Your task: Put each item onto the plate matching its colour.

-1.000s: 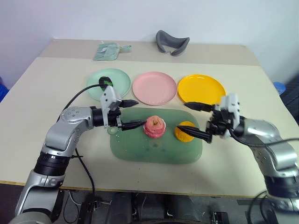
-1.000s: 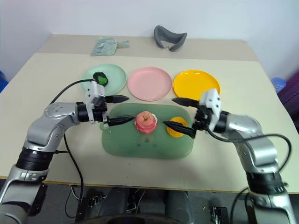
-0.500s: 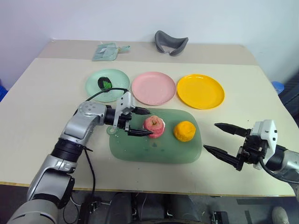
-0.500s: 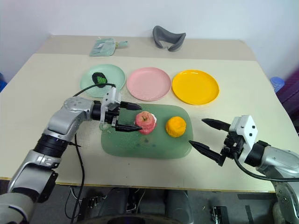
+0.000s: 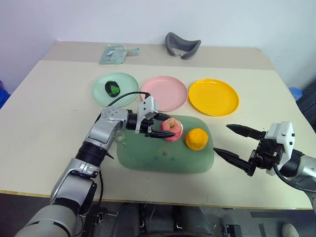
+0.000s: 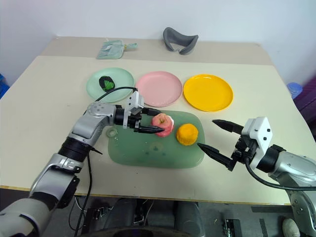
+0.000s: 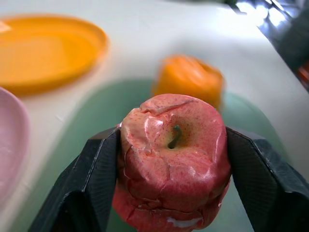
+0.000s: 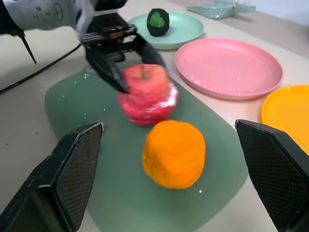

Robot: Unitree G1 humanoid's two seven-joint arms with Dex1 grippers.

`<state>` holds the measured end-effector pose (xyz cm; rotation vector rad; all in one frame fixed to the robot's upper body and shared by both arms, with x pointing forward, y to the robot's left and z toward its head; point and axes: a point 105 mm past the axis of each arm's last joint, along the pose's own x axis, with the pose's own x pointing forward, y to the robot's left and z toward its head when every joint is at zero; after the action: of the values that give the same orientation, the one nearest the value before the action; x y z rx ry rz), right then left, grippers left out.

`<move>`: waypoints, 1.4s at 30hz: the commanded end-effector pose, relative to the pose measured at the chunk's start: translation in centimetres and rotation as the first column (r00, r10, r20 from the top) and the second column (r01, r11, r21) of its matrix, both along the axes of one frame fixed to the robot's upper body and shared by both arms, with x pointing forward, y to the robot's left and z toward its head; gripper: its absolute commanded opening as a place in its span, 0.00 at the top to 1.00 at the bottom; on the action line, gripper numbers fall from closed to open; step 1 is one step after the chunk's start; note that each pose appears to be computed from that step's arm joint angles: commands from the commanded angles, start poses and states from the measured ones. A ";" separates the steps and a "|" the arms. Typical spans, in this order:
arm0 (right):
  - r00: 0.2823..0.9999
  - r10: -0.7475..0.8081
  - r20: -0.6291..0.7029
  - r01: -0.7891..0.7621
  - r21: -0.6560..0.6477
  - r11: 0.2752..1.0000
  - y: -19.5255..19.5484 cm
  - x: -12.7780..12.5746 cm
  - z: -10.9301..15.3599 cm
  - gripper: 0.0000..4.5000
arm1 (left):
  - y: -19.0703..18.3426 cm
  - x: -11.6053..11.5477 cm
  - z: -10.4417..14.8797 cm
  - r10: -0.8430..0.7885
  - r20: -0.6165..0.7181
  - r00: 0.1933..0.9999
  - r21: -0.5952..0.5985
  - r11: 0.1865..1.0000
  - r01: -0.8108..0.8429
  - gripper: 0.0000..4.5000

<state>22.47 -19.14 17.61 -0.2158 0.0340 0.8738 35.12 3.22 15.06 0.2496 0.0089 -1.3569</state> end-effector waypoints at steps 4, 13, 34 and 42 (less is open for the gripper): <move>0.997 0.027 0.076 -0.028 0.013 1.000 0.8 0.9 1.3 0.00 | -0.4 7.1 6.2 0.406 0.100 0.908 -0.150 0.908 -0.390 0.28; 0.993 0.043 0.113 -0.045 0.015 0.999 1.4 2.8 1.3 0.00 | -1.1 11.3 4.0 0.653 0.055 0.756 -0.047 0.758 -0.651 0.28; 0.995 0.102 0.017 -0.102 0.007 0.995 3.6 5.5 -1.9 0.00 | 6.1 -1.6 5.5 0.139 0.145 0.980 -0.076 0.989 -0.130 0.00; 0.985 0.169 -0.022 -0.169 0.005 0.986 4.4 6.1 -4.0 0.00 | 9.4 -6.6 5.1 0.018 0.111 0.994 0.026 0.999 -0.021 0.00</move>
<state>28.55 -15.03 13.01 -0.1815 0.0717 1.0244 29.63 12.62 18.20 0.3328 0.0054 -1.2922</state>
